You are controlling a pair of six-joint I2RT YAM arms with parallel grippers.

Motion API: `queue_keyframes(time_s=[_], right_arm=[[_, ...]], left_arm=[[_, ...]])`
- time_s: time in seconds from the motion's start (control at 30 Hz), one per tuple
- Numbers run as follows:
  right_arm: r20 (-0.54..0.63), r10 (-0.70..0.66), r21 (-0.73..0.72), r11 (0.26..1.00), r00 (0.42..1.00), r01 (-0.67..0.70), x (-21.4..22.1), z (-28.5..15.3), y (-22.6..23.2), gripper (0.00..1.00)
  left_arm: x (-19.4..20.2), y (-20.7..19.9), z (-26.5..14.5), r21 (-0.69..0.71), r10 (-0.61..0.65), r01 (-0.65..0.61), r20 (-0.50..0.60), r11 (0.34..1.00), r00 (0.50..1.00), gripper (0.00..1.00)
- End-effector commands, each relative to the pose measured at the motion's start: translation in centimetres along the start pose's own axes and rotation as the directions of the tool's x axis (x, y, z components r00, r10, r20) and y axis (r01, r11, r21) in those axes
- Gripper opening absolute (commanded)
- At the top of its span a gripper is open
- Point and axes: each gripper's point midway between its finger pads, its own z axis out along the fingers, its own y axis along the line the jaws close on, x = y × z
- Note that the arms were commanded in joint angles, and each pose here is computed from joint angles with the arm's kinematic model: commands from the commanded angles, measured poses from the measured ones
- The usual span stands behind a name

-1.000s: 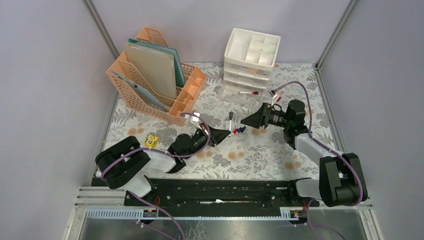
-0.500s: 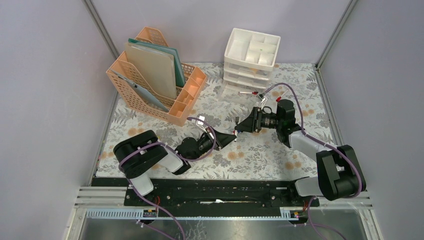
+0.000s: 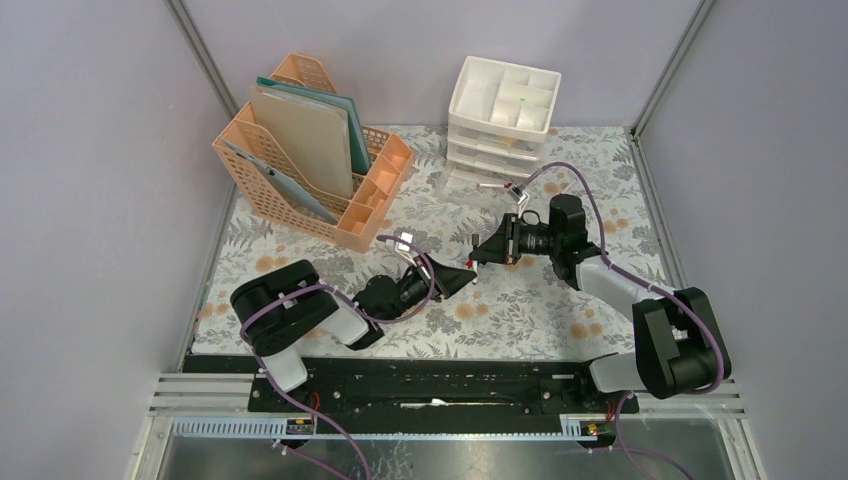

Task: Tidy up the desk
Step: Pick up the stationery from the center of the board.

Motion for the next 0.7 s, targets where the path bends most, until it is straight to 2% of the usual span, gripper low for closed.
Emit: queue_keyframes(time_s=[0.0,0.1,0.17,0.27,0.37,0.4,0.5,0.6,0.67], right_arm=[[0.021,-0.156,0.024,0.988,0.988,0.155,-1.7,-0.1,0.6,0.00],[0.007,-0.235,0.062,0.970,0.972,0.234,-2.2,-0.4,0.5,0.00],[-0.013,-0.301,0.097,0.949,0.954,0.301,-2.5,-0.8,0.1,0.00],[-0.060,-0.406,0.148,0.900,0.912,0.410,-3.1,-1.4,-0.4,0.00],[-0.131,-0.520,0.220,0.815,0.844,0.536,-4.1,-2.3,-1.6,0.00],[-0.151,-0.556,0.246,0.780,0.817,0.576,-4.7,-2.6,-1.9,0.00],[-0.239,-0.697,0.264,0.623,0.676,0.736,-6.6,-3.6,-2.6,0.00],[-0.332,-0.779,0.292,0.451,0.532,0.843,-9.7,-4.4,-3.7,0.00],[-0.388,-0.802,0.310,0.351,0.455,0.883,-11.8,-4.7,-4.7,0.00]], left_arm=[[-1.8,-1.9,-0.3,0.042,0.068,-0.071,0.073,0.997,0.995,0.40],[-2.3,-0.3,-1.1,-0.062,0.172,-0.167,0.072,0.984,0.983,0.56],[-2.9,1.7,-1.9,-0.194,0.279,-0.266,0.039,0.944,0.960,0.67],[-4.5,3.8,-3.5,-0.366,0.454,-0.439,-0.049,0.820,0.889,0.79],[-7.1,5.3,-5.7,-0.497,0.605,-0.587,-0.146,0.639,0.783,0.94],[-8.0,5.7,-6.4,-0.530,0.642,-0.622,-0.176,0.577,0.746,0.98],[-10.2,7.3,-8.6,-0.621,0.710,-0.674,-0.256,0.399,0.656,0.99],[-11.9,9.7,-11.1,-0.724,0.727,-0.648,-0.310,0.237,0.613,0.99],[-12.2,11.1,-12.4,-0.760,0.734,-0.625,-0.321,0.178,0.599,0.99]])
